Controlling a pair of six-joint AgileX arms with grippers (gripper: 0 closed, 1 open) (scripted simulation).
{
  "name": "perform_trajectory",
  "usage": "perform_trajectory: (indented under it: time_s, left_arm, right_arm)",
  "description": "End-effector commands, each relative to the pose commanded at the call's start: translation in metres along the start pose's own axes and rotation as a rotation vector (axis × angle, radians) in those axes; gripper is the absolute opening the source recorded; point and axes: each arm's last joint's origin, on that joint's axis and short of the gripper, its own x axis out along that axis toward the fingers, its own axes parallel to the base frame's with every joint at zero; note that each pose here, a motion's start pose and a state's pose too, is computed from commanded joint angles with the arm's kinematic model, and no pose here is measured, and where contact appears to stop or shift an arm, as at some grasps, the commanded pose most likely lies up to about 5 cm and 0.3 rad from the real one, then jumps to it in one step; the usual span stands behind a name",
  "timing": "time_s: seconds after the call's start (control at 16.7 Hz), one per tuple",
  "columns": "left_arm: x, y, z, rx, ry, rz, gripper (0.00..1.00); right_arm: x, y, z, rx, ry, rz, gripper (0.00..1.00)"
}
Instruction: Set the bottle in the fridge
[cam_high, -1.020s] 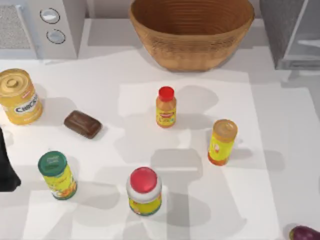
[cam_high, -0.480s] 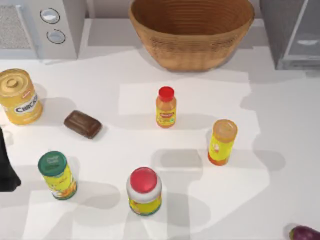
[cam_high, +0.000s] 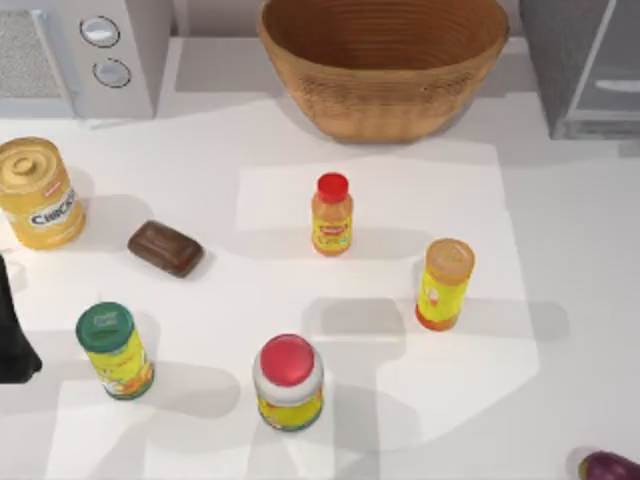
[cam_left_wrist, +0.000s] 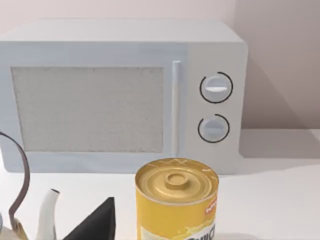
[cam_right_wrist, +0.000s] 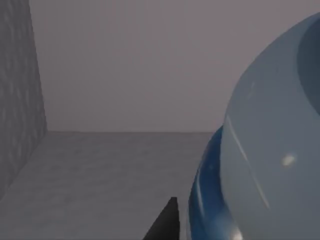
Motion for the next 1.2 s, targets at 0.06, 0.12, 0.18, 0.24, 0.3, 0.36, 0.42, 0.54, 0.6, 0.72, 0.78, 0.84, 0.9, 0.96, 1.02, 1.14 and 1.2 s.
perform_trajectory:
  time_s: [0.06, 0.12, 0.18, 0.24, 0.3, 0.36, 0.42, 0.54, 0.6, 0.72, 0.78, 0.84, 0.9, 0.96, 1.02, 1.14, 1.2]
  left_arm:
    - [0.0, 0.0, 0.0, 0.0, 0.0, 0.0, 1.0]
    - [0.0, 0.0, 0.0, 0.0, 0.0, 0.0, 1.0]
    - [0.0, 0.0, 0.0, 0.0, 0.0, 0.0, 1.0]
    - [0.0, 0.0, 0.0, 0.0, 0.0, 0.0, 1.0]
    - [0.0, 0.0, 0.0, 0.0, 0.0, 0.0, 1.0]
    - [0.0, 0.0, 0.0, 0.0, 0.0, 0.0, 1.0]
    - [0.0, 0.0, 0.0, 0.0, 0.0, 0.0, 1.0]
    - [0.0, 0.0, 0.0, 0.0, 0.0, 0.0, 1.0]
    - [0.0, 0.0, 0.0, 0.0, 0.0, 0.0, 1.0]
    - [0.0, 0.0, 0.0, 0.0, 0.0, 0.0, 1.0]
    - [0.0, 0.0, 0.0, 0.0, 0.0, 0.0, 1.0]
    - [0.0, 0.0, 0.0, 0.0, 0.0, 0.0, 1.0]
    - [0.0, 0.0, 0.0, 0.0, 0.0, 0.0, 1.0]
    - [0.0, 0.0, 0.0, 0.0, 0.0, 0.0, 1.0]
    - [0.0, 0.0, 0.0, 0.0, 0.0, 0.0, 1.0]
    - [0.0, 0.0, 0.0, 0.0, 0.0, 0.0, 1.0]
    - [0.0, 0.0, 0.0, 0.0, 0.0, 0.0, 1.0]
  right_arm:
    - [0.003, 0.001, -0.002, 0.002, 0.008, 0.004, 0.01]
    - [0.009, 0.002, -0.005, 0.004, 0.017, 0.009, 0.01]
    - [0.016, 0.002, -0.008, 0.005, 0.023, 0.013, 0.01]
    - [0.026, 0.002, -0.008, 0.005, 0.023, 0.015, 0.01]
    - [0.037, 0.001, -0.006, 0.001, 0.013, 0.015, 0.01]
    - [0.048, 0.0, -0.001, -0.003, -0.003, 0.016, 0.01]
    - [0.06, 0.0, 0.003, -0.006, -0.019, 0.017, 0.01]
    - [0.08, 0.0, 0.008, -0.008, -0.034, 0.019, 0.01]
    - [0.088, 0.0, 0.009, -0.007, -0.031, 0.017, 0.01]
    - [0.097, -0.001, 0.005, -0.002, -0.011, 0.005, 0.01]
    - [0.099, -0.002, 0.003, -0.001, -0.003, 0.0, 0.01]
    - [0.099, -0.002, 0.002, 0.0, -0.001, -0.001, 0.01]
    - [0.099, -0.002, 0.002, 0.0, -0.001, -0.001, 0.01]
    - [0.099, -0.002, 0.002, 0.0, -0.001, -0.001, 0.01]
    - [0.099, -0.002, 0.002, 0.0, -0.001, -0.001, 0.01]
    - [0.099, -0.002, 0.002, 0.0, -0.001, -0.001, 0.16]
    - [0.099, -0.002, 0.002, 0.0, -0.001, -0.001, 0.23]
